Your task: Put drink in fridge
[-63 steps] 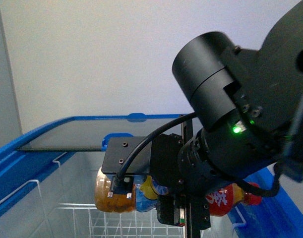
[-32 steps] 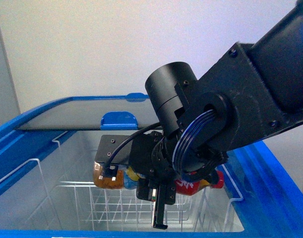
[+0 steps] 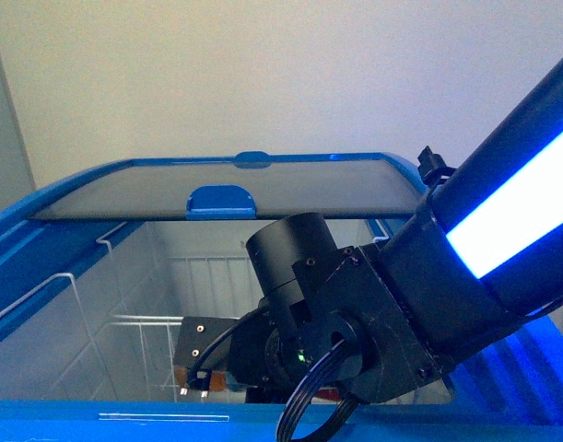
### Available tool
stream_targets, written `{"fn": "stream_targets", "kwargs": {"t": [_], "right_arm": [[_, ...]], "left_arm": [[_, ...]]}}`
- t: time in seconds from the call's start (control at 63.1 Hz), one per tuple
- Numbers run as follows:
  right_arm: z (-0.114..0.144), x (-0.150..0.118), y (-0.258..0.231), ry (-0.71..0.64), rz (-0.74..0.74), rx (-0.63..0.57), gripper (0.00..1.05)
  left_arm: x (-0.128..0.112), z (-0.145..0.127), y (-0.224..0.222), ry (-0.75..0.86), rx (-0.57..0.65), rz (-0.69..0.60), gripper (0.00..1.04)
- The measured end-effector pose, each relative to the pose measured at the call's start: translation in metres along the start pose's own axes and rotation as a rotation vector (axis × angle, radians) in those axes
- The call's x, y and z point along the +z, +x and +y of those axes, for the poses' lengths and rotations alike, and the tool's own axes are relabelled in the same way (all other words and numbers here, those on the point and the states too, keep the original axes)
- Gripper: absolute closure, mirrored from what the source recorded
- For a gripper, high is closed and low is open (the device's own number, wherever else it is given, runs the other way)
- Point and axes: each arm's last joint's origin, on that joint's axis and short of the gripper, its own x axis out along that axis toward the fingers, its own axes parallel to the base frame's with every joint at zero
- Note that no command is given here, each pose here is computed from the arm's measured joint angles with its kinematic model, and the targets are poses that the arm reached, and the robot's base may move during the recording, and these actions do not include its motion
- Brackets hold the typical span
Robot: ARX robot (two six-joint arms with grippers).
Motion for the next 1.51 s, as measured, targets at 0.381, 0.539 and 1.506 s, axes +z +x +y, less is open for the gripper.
{"fn": "stream_targets", "kwargs": {"t": [0.381, 0.539, 1.506], "right_arm": [[-0.061, 0.011, -0.078, 0.160, -0.161, -0.002, 0.08], [-0.087, 0.004, -0.148, 0.328, -0.291, -0.022, 0.07], [0.089, -0.152, -0.352, 1.244, -0.337, -0.678, 0.69]], "left_arm": [[0.000, 0.000, 0.000, 0.001, 0.000, -0.002, 1.02], [0.000, 0.000, 0.000, 0.002, 0.000, -0.002, 1.02], [0.000, 0.000, 0.000, 0.003, 0.000, -0.002, 1.02]]}}
